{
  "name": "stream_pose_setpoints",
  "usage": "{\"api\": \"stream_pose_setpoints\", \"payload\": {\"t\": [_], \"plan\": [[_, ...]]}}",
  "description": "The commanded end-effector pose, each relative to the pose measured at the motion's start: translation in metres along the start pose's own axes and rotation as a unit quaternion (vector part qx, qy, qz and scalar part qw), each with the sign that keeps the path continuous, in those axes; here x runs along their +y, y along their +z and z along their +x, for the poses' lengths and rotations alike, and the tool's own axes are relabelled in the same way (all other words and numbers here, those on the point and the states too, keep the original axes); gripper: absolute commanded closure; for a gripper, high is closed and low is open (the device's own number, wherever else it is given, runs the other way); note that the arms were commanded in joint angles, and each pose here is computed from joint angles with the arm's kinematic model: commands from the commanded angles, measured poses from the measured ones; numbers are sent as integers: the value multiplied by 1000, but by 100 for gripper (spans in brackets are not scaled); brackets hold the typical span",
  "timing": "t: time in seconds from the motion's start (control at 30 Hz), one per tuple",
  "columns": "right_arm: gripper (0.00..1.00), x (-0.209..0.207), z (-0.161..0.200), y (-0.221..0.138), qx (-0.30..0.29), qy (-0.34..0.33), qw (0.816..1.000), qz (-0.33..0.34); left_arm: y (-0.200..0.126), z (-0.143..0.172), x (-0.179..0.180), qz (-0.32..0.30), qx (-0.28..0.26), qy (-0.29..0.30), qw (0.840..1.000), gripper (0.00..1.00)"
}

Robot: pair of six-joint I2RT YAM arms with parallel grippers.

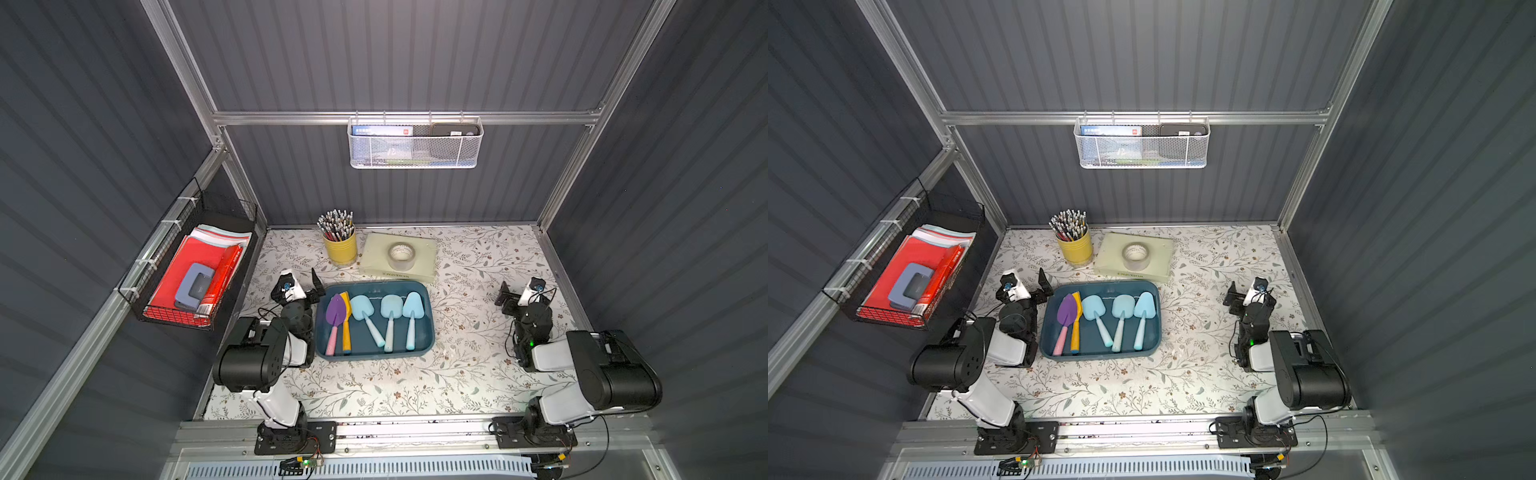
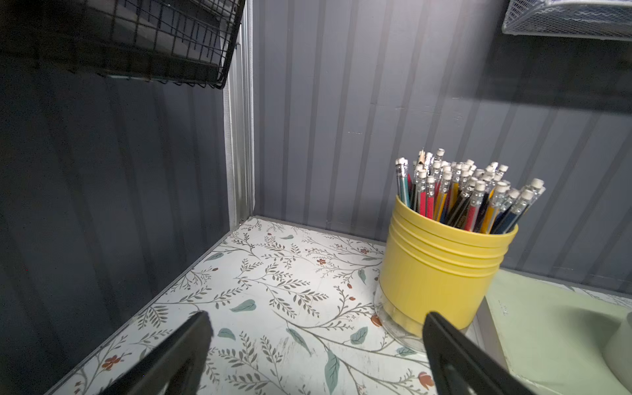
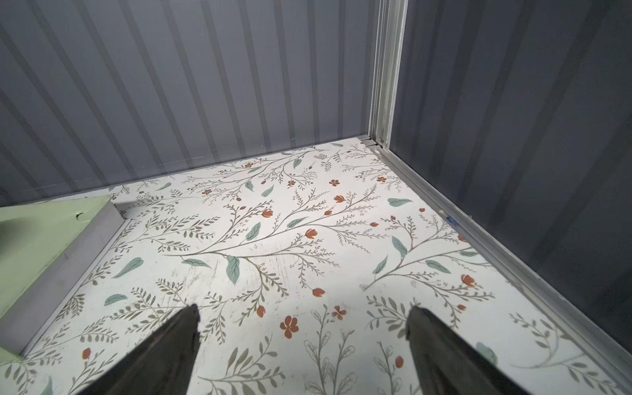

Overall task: Take the shovel out of the storage box
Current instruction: Pick up the shovel from the storage box.

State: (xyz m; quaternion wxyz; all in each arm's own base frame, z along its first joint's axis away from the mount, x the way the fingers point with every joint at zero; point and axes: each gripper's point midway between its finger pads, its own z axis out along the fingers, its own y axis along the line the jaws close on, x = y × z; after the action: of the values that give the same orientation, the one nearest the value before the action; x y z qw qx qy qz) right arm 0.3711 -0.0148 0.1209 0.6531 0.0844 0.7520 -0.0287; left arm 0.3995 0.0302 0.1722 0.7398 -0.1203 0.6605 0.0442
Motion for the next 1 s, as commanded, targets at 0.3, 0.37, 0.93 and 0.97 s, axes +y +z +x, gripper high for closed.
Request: {"api": "stream_pose_setpoints", "payload": {"t": [0.3, 0.37, 0.93, 0.97], "plan": [[1, -1, -7, 2, -8, 4, 1000, 3, 5, -2, -1, 3, -3, -3, 1000, 0], [1, -1, -7, 2, -8, 4, 1000, 4, 5, -2, -1, 3, -3, -3, 1000, 1], [1, -1, -35, 9, 11, 6, 1000, 17, 36, -44, -4, -29, 17, -8, 999, 2], [1, -6, -48, 9, 2, 17, 999, 34, 36, -62, -4, -29, -1, -21, 999, 1]]}}
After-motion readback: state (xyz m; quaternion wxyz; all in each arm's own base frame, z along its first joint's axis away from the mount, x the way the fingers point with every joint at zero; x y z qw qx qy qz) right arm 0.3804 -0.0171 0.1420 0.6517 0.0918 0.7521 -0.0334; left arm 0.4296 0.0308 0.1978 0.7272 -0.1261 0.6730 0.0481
